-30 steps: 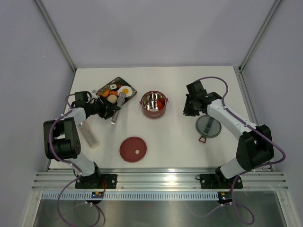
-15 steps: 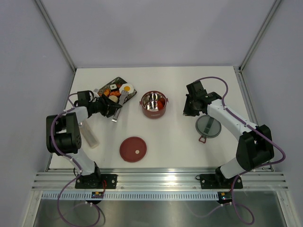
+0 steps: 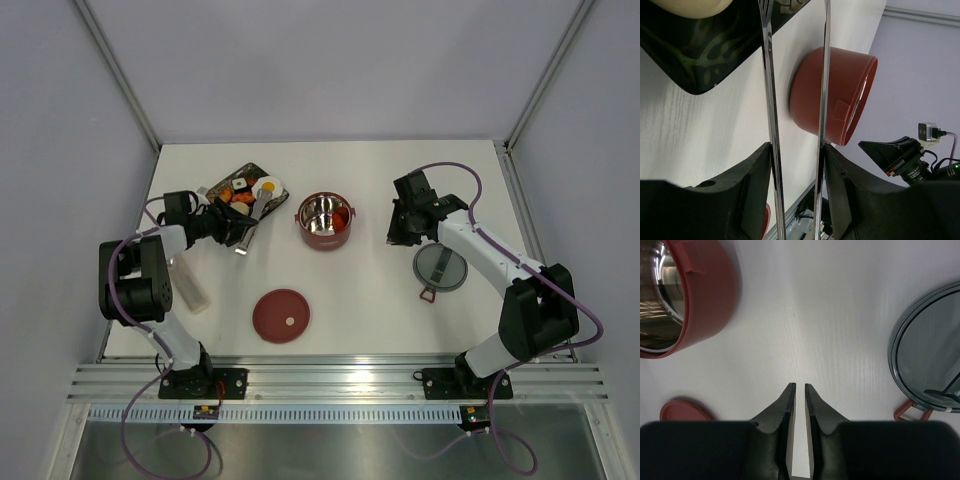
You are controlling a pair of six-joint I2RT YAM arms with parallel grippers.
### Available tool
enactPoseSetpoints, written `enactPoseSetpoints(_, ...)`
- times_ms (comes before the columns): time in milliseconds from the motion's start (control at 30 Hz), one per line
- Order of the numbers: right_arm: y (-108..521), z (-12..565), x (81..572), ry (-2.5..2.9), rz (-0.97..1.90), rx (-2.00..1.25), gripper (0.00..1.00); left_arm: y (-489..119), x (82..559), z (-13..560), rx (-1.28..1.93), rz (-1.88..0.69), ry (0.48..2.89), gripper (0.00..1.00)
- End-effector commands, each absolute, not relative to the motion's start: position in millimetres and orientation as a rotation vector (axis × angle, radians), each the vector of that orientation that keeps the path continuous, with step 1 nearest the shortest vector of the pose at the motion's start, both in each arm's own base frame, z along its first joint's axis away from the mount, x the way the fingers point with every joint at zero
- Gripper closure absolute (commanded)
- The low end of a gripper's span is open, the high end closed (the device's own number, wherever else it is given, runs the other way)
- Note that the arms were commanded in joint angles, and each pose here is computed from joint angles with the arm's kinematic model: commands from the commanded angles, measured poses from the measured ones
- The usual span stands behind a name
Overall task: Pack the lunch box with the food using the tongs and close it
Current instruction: Pick up the fake food from the plate.
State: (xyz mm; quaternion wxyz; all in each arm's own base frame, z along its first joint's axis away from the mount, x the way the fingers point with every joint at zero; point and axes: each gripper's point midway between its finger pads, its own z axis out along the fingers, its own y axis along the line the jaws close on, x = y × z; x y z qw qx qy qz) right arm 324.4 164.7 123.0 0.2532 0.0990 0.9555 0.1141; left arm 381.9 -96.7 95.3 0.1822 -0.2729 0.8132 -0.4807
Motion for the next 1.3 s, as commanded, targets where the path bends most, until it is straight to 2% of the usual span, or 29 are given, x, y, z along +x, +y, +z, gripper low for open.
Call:
enactPoseSetpoints(0,170.0,130.2,328.2,2.578,0.327,0.253,0.8,-96.2,393.9,103.3,-0.73,-1.365,2.249,0.53)
enactPoseSetpoints(933,170.0,132.1,327.2,2.578,0.328,0.26,0.8,-102.1,409.9,88.5,-0.786,-1.401,2.209,0.53)
enactPoseSetpoints(1033,170.7,131.8,327.8,2.578,0.331,0.261,0.8,-102.3,409.1,87.8,-0.787,-1.403,2.21,0.58)
enactPoseSetpoints(1267,170.5,135.0,328.3,2.574,0.331,0.259,0.8,-101.6,406.0,89.7,-0.789,-1.386,2.216,0.78)
